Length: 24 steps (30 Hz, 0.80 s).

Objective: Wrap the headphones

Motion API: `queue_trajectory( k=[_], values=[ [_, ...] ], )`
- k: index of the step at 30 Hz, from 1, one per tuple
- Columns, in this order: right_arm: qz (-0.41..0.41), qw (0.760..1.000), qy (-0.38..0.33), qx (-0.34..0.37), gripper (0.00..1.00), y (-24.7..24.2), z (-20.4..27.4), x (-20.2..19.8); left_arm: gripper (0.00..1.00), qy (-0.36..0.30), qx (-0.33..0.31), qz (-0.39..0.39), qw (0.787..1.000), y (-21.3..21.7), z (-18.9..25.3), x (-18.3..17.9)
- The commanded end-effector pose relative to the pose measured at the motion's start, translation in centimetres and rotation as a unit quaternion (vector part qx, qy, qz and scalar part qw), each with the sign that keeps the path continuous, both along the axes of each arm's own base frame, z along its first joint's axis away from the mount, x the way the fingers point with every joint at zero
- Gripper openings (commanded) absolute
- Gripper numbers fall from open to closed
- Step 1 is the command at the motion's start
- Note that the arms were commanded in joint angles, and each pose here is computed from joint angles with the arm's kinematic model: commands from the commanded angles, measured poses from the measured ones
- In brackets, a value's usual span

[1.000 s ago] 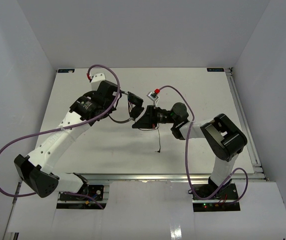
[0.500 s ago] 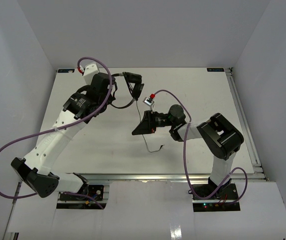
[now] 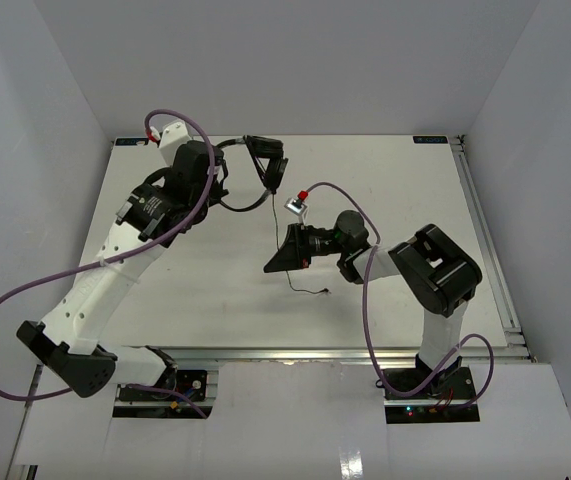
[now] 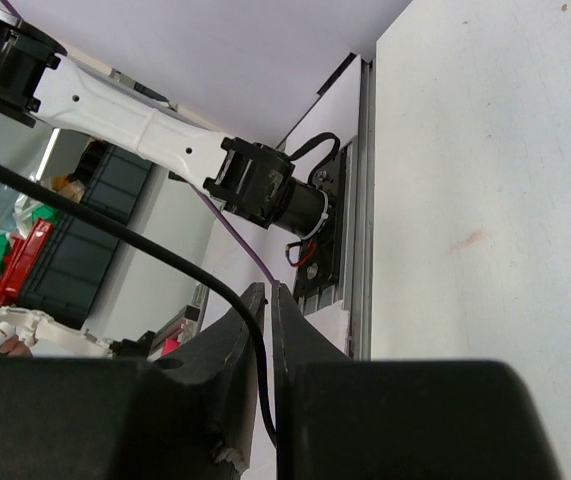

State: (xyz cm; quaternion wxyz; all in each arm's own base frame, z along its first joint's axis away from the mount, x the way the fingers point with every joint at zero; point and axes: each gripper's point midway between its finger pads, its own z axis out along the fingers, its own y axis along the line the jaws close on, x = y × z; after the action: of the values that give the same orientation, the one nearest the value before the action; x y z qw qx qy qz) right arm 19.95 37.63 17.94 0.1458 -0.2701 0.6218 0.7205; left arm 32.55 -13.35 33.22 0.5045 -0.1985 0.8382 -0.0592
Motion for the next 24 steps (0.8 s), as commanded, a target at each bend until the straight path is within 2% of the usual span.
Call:
queue_trajectory(
  k=[1, 13, 24],
  values=[
    [0.001, 0.962, -0.216, 0.165, 0.13, -1.1, 5.5, -1.5, 0.0, -0.063, -0.055, 0.005, 0.996, 0.7, 5.1, -0.9],
    [0.001, 0.966, -0.205, 0.155, 0.13, -0.6, 4.1, -1.2, 0.0, -0.079, -0.089, -0.008, 0.993, 0.2, 6.6, -1.4],
    [-0.002, 0.97, -0.195, 0.147, 0.08, 0.1, 2.6, -0.7, 0.0, -0.091, -0.145, -0.057, 0.984, -1.4, 8.2, -2.9]
  ],
)
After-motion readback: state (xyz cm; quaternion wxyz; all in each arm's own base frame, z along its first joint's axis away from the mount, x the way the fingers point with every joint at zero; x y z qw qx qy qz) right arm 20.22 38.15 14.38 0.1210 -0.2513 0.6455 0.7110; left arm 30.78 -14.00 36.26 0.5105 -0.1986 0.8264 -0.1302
